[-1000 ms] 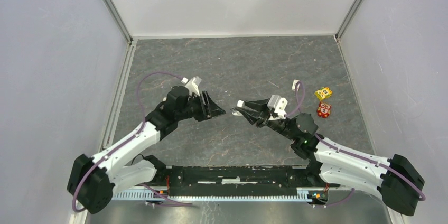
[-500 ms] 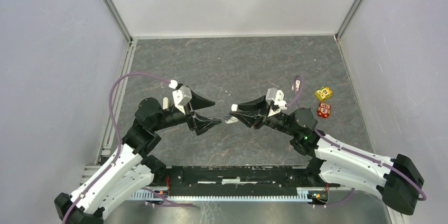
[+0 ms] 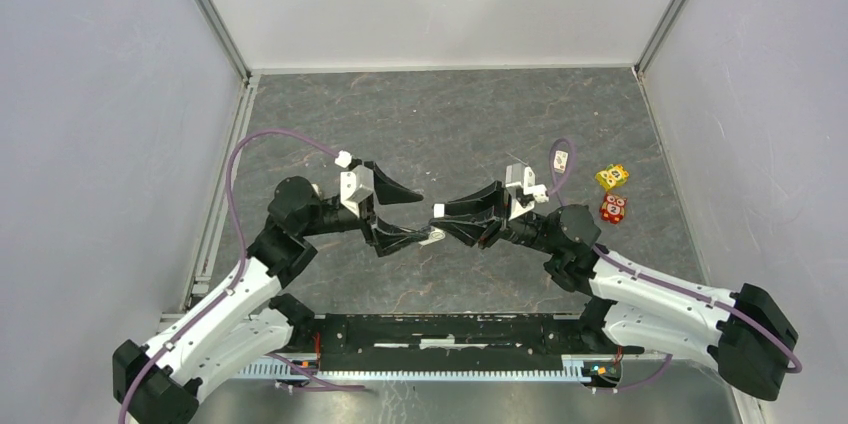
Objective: Load the staples into the stapler
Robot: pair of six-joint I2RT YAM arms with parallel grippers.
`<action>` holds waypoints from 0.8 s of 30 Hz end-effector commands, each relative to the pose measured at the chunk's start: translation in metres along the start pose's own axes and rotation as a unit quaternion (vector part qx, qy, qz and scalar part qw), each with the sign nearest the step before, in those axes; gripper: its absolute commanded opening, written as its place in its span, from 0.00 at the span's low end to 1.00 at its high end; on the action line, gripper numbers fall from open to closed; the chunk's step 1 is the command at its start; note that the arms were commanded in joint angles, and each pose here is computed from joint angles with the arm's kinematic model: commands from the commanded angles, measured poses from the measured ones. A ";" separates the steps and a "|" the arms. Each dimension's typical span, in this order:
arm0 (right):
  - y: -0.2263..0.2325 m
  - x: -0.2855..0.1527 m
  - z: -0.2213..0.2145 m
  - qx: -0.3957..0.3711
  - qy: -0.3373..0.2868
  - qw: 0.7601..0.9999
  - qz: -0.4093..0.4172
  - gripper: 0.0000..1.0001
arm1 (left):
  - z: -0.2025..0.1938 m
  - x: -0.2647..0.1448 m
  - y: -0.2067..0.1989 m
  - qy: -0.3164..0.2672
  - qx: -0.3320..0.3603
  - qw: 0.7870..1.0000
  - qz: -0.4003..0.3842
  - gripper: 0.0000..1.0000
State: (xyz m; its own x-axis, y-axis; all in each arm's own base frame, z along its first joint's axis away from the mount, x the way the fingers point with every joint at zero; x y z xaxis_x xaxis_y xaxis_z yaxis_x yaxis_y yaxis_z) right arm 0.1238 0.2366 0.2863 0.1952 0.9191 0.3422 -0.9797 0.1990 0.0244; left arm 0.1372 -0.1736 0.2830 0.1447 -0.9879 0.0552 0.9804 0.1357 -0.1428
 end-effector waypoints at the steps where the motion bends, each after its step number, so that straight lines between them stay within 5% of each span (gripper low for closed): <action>1: 0.002 0.010 0.021 -0.008 -0.044 0.999 0.017 0.00 | 0.004 0.007 -0.004 -0.015 -0.004 0.999 -0.044 0.84; 14: -0.002 0.013 0.017 -0.007 -0.043 0.999 0.006 0.00 | -0.015 0.021 -0.004 0.015 -0.033 0.998 -0.050 0.72; 24: -0.003 0.012 0.011 -0.003 -0.035 0.999 -0.001 0.05 | -0.012 0.021 -0.001 0.009 -0.031 0.999 -0.026 0.16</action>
State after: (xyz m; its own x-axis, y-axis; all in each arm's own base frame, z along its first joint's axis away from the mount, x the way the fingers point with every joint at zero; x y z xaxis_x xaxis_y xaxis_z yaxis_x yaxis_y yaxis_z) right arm 0.1283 0.2428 0.2800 0.2014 0.9210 0.3333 -0.9792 0.1973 0.0465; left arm 0.1351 -0.1945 0.2666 0.0545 -0.9982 0.0237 0.9739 0.0479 -0.2217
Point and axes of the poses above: each gripper's point midway between its finger pads, its own x axis out along the fingers, its own y axis along the line the jaws close on, z = x × y, the point moved 9 cm from there along -x, back along the fingers, and after that the axes turned 5 degrees about -x, right-handed, at the moved point
